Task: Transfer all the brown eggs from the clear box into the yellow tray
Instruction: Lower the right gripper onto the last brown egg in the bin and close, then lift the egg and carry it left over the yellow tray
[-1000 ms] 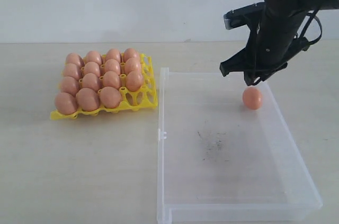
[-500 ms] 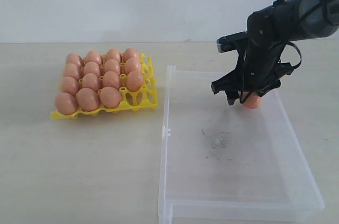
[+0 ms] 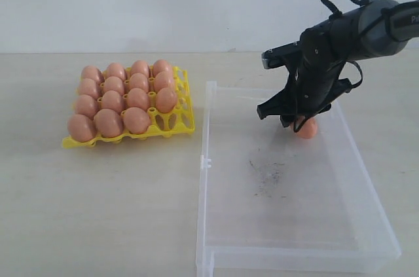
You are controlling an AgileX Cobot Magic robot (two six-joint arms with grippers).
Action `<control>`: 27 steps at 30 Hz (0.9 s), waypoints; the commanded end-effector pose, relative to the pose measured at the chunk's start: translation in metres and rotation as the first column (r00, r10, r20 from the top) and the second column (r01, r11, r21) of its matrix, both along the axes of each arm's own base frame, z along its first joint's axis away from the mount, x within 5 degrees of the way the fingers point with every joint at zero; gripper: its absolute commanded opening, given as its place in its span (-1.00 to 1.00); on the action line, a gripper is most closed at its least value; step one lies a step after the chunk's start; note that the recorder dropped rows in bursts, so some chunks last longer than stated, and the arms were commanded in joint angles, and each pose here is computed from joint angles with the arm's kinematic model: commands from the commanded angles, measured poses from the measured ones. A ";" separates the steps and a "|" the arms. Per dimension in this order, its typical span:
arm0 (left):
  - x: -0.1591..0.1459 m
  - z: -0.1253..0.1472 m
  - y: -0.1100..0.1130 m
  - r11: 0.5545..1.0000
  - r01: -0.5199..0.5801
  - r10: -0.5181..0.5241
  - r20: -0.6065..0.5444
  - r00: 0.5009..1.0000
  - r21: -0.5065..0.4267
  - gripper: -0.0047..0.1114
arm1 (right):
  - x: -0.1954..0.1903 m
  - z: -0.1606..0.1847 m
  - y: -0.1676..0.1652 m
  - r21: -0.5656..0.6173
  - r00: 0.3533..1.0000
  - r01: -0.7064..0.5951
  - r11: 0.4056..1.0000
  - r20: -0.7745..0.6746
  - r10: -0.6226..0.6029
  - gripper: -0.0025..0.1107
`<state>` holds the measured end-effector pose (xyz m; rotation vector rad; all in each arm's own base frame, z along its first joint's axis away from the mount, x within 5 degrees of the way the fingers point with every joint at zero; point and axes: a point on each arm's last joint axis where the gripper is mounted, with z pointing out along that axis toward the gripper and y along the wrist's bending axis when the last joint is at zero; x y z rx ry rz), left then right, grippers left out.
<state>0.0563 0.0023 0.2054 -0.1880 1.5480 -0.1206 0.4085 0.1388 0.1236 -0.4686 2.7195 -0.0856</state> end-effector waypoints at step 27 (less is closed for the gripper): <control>0.000 0.002 0.000 1.000 0.003 -0.003 0.006 1.000 -0.001 -0.85 | -0.011 0.071 0.099 0.215 0.827 -0.354 0.910 0.526 0.198 -0.96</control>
